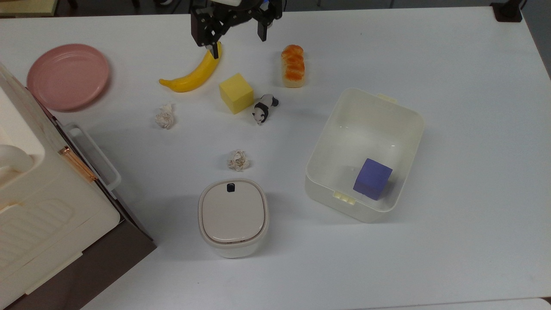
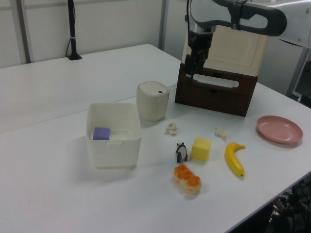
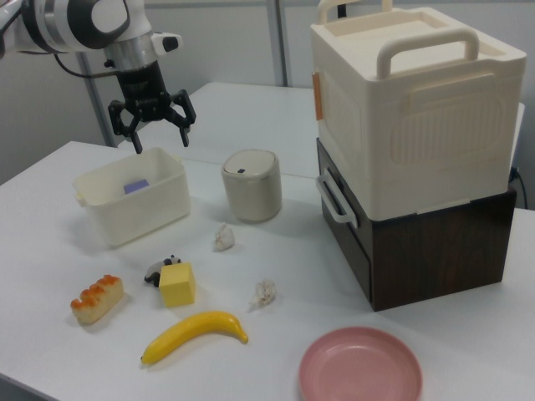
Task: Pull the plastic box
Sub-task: 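Move the gripper over the rim of the white plastic box and lower it, then hook the gripper on the box rim and pull the box toward the beige container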
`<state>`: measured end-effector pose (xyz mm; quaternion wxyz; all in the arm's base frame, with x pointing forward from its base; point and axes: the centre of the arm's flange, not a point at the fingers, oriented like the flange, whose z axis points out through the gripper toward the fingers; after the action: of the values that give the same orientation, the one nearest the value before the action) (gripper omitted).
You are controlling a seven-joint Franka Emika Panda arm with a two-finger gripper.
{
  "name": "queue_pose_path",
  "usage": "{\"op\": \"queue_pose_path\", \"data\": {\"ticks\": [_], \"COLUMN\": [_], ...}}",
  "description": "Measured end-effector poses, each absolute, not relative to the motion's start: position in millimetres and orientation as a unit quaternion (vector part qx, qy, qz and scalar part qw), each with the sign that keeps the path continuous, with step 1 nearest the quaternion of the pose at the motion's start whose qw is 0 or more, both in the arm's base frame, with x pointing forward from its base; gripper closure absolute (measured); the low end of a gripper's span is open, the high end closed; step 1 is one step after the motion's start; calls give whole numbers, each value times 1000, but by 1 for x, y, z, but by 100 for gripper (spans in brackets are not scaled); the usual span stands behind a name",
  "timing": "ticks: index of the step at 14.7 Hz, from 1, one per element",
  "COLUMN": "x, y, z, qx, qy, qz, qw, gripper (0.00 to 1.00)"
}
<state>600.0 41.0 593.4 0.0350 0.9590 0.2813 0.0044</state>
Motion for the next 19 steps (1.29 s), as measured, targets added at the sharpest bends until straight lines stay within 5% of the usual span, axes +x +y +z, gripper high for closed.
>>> {"op": "queue_pose_path", "data": {"ticks": [5, 12, 19], "x": [608, 644, 650], "y": [79, 188, 216], "z": [583, 520, 475], "qx": [860, 860, 863], "qy": [509, 501, 498], "qz": [14, 95, 79], "qw": [34, 28, 13], "gripper": [0, 0, 0]}}
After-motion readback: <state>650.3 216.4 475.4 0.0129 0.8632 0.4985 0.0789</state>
